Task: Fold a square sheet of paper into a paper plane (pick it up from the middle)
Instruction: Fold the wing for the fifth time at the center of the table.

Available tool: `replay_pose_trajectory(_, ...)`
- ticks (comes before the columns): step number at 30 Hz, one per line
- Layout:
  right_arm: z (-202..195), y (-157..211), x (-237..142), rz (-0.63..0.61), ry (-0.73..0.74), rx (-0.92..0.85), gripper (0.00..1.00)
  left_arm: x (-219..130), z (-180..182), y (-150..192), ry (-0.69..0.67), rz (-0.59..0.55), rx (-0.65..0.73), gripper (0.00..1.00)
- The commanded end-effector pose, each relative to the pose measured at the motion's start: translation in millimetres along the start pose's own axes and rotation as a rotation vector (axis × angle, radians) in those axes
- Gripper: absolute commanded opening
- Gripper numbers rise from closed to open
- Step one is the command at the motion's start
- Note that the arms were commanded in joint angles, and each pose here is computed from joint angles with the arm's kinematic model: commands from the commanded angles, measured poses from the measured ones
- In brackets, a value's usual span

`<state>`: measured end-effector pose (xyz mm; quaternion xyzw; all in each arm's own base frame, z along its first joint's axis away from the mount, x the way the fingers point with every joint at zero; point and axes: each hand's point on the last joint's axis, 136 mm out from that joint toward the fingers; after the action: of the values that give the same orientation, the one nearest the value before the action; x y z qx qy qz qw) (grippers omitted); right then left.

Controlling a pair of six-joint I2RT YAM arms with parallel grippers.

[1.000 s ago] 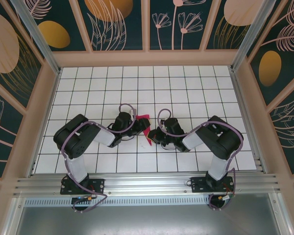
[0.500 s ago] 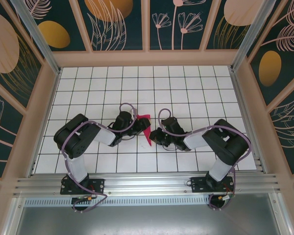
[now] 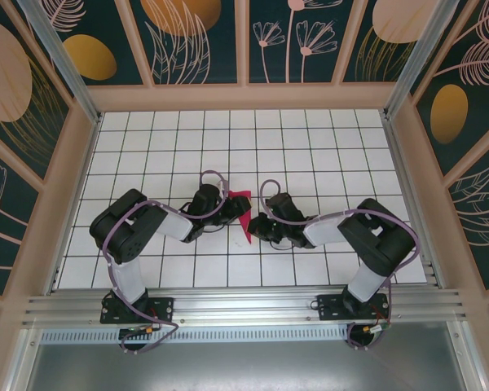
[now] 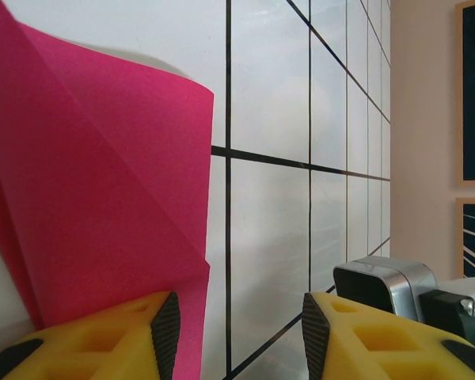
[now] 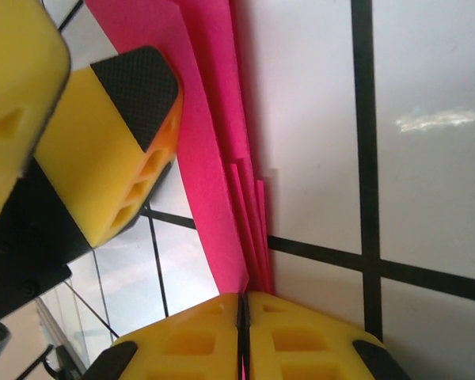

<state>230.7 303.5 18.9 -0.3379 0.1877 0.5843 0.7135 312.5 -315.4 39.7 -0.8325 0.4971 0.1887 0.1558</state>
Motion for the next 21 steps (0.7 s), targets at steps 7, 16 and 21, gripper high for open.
replay_pose_trajectory(7,-7,27,-9,0.098,0.09,-0.058,0.12,6,24,-1,-0.08,0.008,-0.007,0.46)
replay_pose_trajectory(16,-34,45,-3,0.138,0.14,0.016,0.03,7,23,0,-0.078,0.011,-0.01,0.46)
replay_pose_trajectory(21,-47,61,0,0.176,0.152,0.064,0.02,8,23,-1,-0.083,0.015,-0.007,0.46)
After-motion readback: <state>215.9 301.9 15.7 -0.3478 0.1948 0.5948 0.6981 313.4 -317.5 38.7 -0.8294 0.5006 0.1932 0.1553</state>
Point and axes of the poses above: each hand's point on the last joint's axis, 136 mm out from that joint toward the fingers, its own x axis out along the fingers, its own z axis along the line the jaws close on, y = z × x, and after that the axes turned 10 degrees about -x, right-handed
